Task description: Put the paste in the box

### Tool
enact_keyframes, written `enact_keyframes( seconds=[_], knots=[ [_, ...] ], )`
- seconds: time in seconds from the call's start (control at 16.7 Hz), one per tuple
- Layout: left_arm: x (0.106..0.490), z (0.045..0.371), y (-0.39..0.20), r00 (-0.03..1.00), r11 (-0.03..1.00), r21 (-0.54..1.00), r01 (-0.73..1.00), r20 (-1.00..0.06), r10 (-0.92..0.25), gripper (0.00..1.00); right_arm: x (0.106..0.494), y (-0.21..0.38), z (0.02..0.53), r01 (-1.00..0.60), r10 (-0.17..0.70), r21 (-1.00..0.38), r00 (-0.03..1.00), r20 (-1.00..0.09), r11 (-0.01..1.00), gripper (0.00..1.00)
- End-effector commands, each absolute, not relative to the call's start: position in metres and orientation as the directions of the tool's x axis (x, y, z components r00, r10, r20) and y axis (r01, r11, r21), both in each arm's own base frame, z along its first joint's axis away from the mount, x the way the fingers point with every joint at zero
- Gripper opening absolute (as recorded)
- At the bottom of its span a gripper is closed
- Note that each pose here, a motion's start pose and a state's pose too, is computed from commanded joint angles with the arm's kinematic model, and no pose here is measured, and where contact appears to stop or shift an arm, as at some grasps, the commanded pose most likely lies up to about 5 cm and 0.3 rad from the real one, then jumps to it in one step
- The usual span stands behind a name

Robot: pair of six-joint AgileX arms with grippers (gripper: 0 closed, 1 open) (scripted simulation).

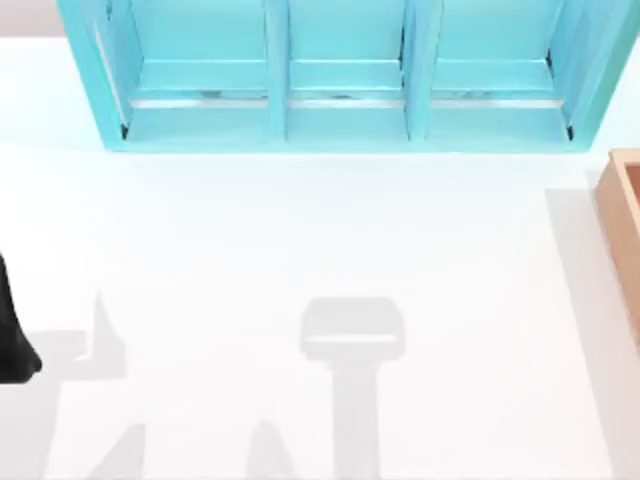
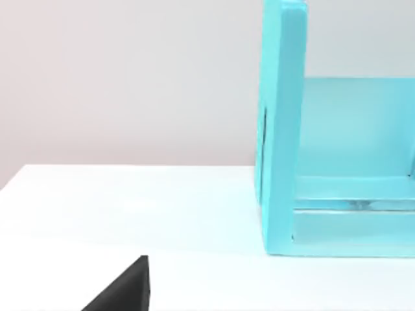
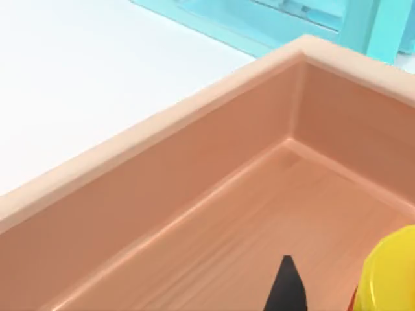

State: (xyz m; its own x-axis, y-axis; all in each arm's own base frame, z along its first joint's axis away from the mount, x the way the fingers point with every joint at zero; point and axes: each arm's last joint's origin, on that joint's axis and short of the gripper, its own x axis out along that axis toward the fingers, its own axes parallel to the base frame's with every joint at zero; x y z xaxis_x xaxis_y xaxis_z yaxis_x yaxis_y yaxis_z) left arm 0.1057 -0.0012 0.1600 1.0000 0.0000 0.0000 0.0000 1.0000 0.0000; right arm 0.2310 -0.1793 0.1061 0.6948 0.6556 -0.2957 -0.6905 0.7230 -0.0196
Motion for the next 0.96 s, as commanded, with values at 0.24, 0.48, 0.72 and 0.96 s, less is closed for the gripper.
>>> enact_keyframes(
  seconds=[0.24,0.48,0.72,0.96],
  knots=[
    [0.1057,0.1600,-0.0012,1.000,1.000,0.000,0.000,0.000,0.000,1.00,0.2310,-0.1793,0.1061,-0.691,0.656,-0.020,0.695,-0.296,0.723,0.53],
    [0.1057,0.1600,-0.0012,1.000,1.000,0.000,0.000,0.000,0.000,1.00,0.2310,-0.1793,0.1061,-0.691,0.656,-0.020,0.695,-0.296,0.723,0.83],
    [0.1057,0.1600,-0.0012,1.000,1.000,0.000,0.000,0.000,0.000,1.00,0.2310,-0.1793,0.1061,-0.691,0.656,-0.020,0.695,-0.296,0.723,1.00],
    [0.1057,0.1600,-0.0012,1.000,1.000,0.000,0.000,0.000,0.000,1.00,0.2310,-0.1793,0.1061,-0.691,0.656,-0.020,0.695,-0.296,0.723,1.00]
  ],
)
